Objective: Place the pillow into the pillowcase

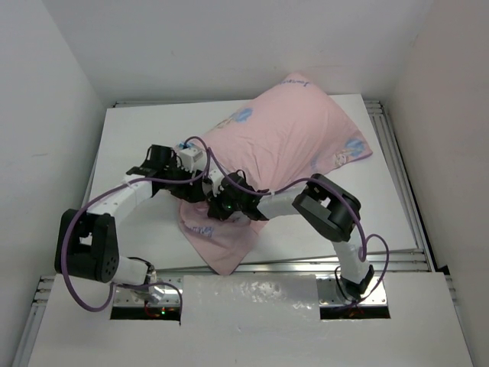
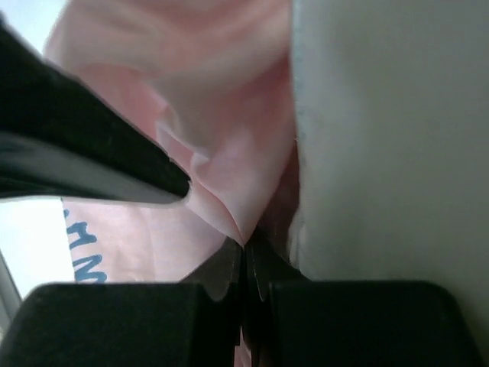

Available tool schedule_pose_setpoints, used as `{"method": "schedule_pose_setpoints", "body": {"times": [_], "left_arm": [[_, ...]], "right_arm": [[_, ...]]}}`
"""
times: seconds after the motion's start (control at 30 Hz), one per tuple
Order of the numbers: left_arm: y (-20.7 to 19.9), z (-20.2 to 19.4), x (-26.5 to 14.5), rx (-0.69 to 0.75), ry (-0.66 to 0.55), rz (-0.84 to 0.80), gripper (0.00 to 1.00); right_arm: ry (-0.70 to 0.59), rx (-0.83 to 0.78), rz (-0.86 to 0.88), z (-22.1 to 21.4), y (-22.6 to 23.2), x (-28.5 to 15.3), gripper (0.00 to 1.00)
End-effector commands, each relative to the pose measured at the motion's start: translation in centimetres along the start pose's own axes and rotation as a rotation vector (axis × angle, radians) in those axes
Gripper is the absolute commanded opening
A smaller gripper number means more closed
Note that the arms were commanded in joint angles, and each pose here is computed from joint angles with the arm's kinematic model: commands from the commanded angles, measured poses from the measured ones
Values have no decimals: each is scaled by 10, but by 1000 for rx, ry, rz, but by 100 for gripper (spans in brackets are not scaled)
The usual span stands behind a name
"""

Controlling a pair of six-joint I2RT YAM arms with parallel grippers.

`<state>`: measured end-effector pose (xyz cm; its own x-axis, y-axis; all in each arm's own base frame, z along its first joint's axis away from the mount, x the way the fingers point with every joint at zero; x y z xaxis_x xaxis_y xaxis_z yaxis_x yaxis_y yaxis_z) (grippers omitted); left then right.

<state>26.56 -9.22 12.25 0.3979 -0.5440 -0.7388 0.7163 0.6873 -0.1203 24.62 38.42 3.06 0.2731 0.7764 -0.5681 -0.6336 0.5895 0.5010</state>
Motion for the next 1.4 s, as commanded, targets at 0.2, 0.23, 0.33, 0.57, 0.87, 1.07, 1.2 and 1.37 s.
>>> {"method": "schedule_pose_setpoints", "body": {"times": [0.2, 0.23, 0.33, 0.57, 0.87, 1.07, 1.2, 1.37], "left_arm": [[-3, -1, 30, -69, 48, 99, 55], [-3, -5, 34, -91, 64, 101, 58], [0, -10, 40, -160, 89, 130, 61], [-12, -3, 54, -311, 55, 39, 63], [-20, -21, 57, -311, 166, 3, 3], [-10, 7, 28, -157, 120, 23, 0], [-7, 19, 1, -41, 73, 100, 0], [-11, 10, -2, -25, 98, 92, 0]], "right_arm": [[-100, -126, 73, 13, 33, -12, 0], [-117, -131, 82, 16, 35, -14, 0], [-201, -129, 137, 23, 51, -26, 0], [-206, -114, 190, 27, 61, -26, 0], [-199, -112, 188, 30, 61, -23, 0], [-53, -127, 271, 37, 68, -32, 40], [-63, -160, 245, 53, 71, -83, 56], [-66, -154, 214, 56, 77, -106, 48]]}}
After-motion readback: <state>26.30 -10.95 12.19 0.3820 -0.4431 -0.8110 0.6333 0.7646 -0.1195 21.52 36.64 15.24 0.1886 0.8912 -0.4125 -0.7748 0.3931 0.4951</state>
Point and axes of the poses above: each gripper's point midway between its finger pads, its own x axis out along the fingers, its own y axis along the line the jaws close on, z = x × y, the point moved 6 cm from there along -x, back along the fingers, and after that the axes turned 15 degrees about x, right-handed, at the moved point
